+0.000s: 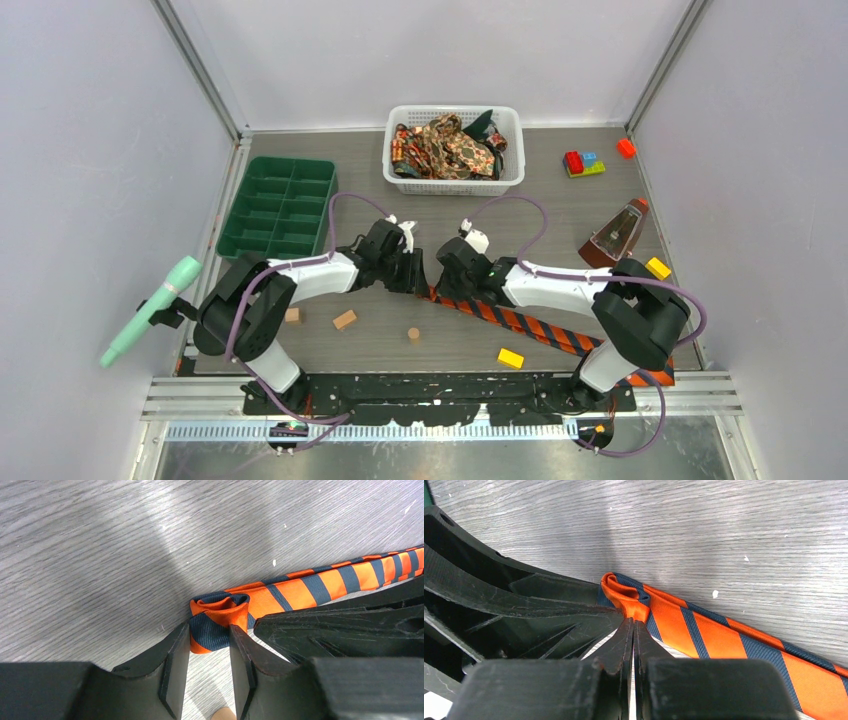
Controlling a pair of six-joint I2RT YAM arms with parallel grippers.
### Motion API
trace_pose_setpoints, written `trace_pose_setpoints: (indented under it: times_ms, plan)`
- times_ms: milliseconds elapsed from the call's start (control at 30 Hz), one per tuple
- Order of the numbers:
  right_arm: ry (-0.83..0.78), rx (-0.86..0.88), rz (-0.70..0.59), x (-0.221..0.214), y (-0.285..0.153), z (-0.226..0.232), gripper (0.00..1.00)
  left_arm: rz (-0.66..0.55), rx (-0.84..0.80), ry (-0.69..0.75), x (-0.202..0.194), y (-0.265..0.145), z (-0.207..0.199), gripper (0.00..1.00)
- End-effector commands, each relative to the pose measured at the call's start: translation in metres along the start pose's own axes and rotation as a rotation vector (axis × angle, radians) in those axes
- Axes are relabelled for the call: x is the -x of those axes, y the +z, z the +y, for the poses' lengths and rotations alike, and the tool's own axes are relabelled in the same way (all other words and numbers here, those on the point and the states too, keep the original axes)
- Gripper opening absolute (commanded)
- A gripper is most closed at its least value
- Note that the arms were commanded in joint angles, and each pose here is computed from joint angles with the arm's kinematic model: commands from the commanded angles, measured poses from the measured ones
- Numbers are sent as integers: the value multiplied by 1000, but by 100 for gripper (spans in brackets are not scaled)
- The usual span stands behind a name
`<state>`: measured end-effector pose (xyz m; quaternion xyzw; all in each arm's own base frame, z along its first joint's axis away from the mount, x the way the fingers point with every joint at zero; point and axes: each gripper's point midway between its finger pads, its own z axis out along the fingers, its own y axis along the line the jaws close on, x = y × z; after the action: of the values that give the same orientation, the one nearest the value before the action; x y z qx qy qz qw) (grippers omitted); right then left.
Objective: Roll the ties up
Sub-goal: Roll the tie at the center of the board.
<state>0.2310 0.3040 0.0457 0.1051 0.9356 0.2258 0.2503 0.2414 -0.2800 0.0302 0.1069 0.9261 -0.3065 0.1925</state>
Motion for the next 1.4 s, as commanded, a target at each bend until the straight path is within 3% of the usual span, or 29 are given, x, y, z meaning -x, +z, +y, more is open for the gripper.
trace_pose_setpoints:
  times_ms: [0, 700, 1100, 1367]
  plan:
    - [10, 0, -15, 4, -2, 2, 6, 17, 16, 16, -2, 3, 4, 37]
    - [-4, -48, 26, -4, 9, -4, 6, 12, 18, 15, 0, 1, 3, 37]
    - [4, 56, -24, 11, -9, 19, 6, 14, 18, 16, -1, 1, 4, 37]
    - [3, 38, -28, 13, -3, 18, 6, 14, 17, 16, -1, 1, 4, 36]
